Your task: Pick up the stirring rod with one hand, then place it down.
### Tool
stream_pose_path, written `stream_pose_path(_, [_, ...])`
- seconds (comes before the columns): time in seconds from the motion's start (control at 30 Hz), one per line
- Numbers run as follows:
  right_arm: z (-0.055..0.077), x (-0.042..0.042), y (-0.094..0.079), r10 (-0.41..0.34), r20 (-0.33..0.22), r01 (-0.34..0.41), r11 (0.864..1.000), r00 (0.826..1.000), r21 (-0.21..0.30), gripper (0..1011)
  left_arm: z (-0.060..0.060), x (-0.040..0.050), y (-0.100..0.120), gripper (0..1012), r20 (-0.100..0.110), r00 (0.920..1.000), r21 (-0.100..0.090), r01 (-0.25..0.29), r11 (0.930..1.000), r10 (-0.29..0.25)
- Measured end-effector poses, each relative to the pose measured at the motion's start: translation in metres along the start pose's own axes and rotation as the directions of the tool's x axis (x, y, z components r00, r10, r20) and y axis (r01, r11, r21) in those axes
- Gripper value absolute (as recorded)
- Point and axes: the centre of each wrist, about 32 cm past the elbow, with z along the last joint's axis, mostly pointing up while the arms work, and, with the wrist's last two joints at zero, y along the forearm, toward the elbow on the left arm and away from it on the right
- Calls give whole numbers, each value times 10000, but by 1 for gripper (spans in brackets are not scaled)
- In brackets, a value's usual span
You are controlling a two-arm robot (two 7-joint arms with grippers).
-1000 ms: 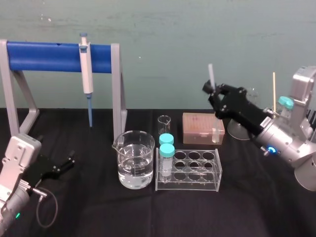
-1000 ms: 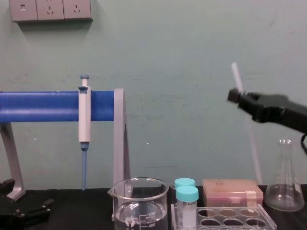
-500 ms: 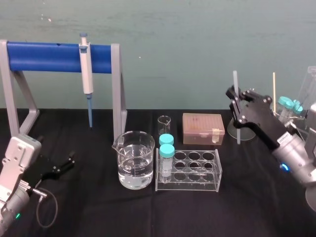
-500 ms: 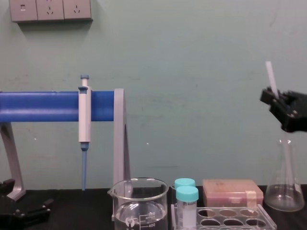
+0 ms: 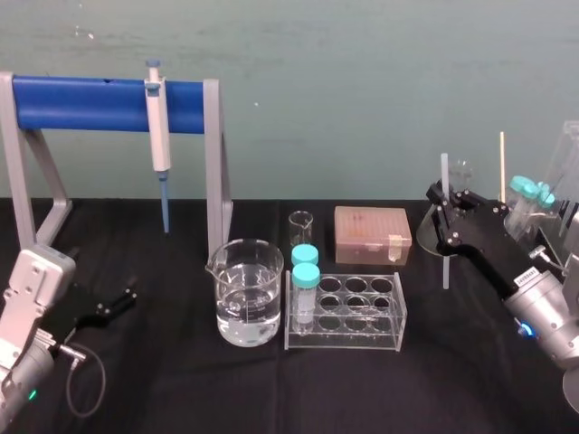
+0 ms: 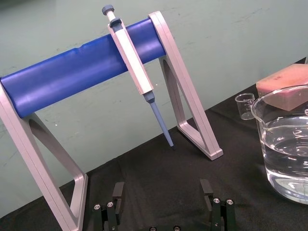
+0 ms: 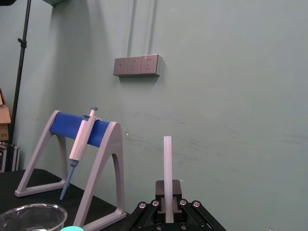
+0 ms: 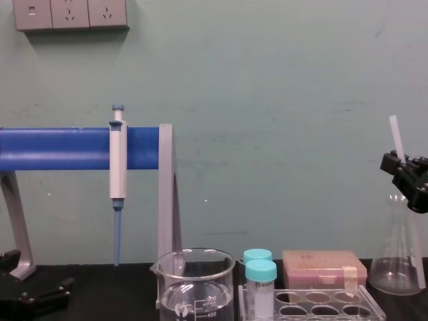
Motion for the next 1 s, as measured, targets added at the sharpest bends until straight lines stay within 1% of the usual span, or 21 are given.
stream_pose_path(1.0, [1,-2,6,72,8,-72,10000,10000,33,75,0,0,0,1000,0,10000,1,1,10000,-1])
